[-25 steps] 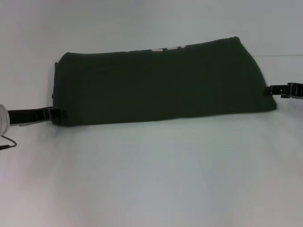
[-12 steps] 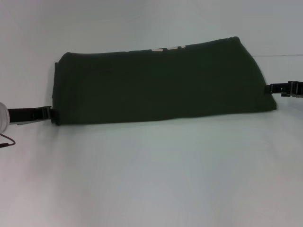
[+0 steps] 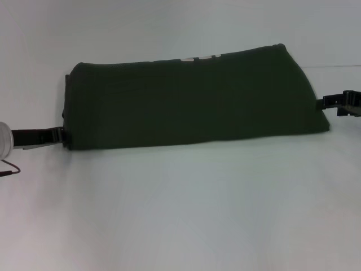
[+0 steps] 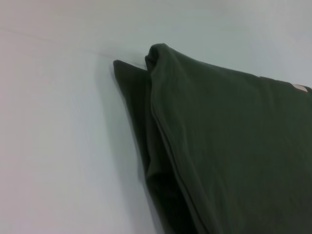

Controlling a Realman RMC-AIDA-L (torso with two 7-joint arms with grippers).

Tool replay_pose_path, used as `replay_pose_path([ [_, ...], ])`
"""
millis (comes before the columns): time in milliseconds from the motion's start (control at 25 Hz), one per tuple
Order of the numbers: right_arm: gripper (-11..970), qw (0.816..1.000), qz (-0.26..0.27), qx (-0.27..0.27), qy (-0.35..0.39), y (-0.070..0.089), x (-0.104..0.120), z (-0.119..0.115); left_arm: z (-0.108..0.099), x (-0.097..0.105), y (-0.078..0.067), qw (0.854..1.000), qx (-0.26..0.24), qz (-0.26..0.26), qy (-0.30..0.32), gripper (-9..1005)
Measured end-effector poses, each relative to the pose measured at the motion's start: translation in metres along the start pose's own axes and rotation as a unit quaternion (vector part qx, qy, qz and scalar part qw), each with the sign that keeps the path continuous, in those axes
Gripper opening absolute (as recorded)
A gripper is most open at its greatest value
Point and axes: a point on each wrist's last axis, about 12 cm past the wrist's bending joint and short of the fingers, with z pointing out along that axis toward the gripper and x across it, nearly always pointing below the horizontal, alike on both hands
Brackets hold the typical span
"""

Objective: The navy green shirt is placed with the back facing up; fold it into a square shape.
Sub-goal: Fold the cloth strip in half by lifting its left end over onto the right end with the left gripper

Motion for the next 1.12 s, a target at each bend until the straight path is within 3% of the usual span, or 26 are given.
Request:
replay_pose_path([
  [320,716,0.999,-0.018,0.042,0.001,0.006,-0.001,0.015,0.001,0.000,-0.003,1.000,0.007,0.004,0.008,19],
  [1120,680,0.996,-0.053,0.070,-0.004,0.018,0.017,0.043,-0.001,-0.001,-0.003,1.000,0.008,0.007,0.008,20],
])
